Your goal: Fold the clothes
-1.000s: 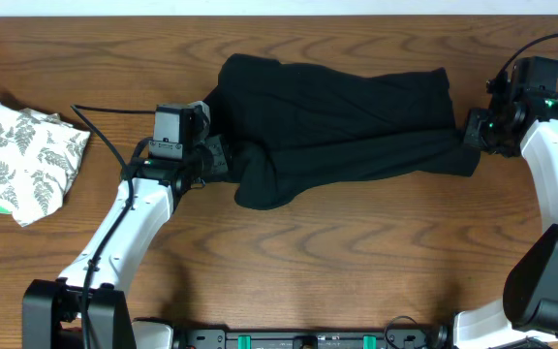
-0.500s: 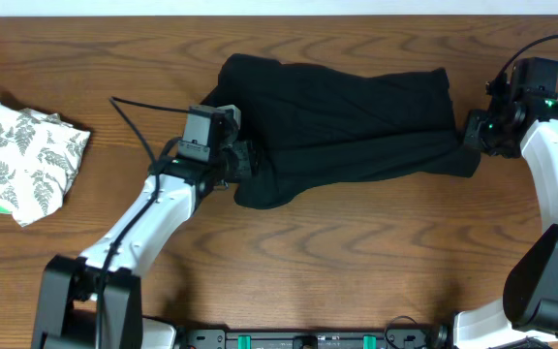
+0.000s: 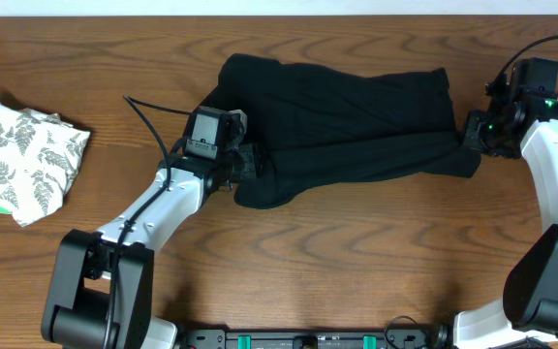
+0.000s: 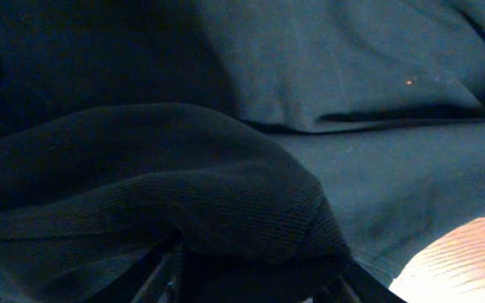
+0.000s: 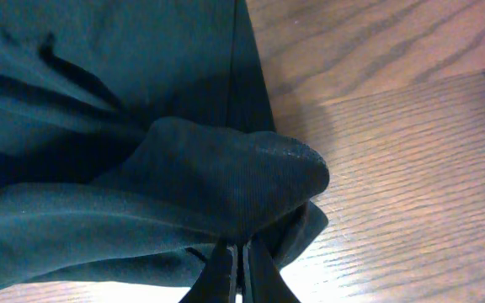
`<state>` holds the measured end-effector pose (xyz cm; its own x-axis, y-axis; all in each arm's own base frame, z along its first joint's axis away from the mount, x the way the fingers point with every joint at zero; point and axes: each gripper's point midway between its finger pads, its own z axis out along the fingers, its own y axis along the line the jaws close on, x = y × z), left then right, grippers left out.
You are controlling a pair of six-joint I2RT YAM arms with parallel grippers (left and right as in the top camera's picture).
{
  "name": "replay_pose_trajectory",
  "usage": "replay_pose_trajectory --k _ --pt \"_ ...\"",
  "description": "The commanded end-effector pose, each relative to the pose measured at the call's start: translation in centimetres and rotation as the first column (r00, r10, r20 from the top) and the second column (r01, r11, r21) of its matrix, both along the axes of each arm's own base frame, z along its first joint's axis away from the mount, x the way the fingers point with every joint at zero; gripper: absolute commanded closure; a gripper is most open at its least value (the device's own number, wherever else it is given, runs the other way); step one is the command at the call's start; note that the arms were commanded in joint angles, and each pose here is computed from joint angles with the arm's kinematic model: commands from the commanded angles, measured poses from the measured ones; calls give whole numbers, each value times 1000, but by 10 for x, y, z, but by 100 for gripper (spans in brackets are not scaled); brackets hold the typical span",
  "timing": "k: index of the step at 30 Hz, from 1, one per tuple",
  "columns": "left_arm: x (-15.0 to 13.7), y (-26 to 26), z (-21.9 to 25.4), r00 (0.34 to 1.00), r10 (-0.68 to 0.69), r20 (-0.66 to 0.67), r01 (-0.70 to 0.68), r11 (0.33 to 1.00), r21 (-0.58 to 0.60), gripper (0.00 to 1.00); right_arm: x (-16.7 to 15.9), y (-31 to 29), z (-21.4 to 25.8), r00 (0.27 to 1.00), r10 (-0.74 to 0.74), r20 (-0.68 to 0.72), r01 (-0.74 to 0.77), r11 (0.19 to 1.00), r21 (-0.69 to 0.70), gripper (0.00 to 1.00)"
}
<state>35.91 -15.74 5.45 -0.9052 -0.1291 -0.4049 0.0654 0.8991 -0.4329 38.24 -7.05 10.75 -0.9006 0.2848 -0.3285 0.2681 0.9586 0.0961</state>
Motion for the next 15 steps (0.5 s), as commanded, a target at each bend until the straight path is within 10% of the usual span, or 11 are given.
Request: replay_pose_trajectory --k 1,3,15 --pt "7 -7 9 1000 -8 24 8 1000 -25 72 0 3 2 1000 -2 4 2 1000 -7 99" --pt "8 -9 11 999 -12 31 13 999 -41 94 0 3 3 1000 -2 4 2 1000 -7 99" --pt "48 5 82 962 69 265 -56 997 -56 94 6 2 5 1000 9 28 -8 1000 -16 99"
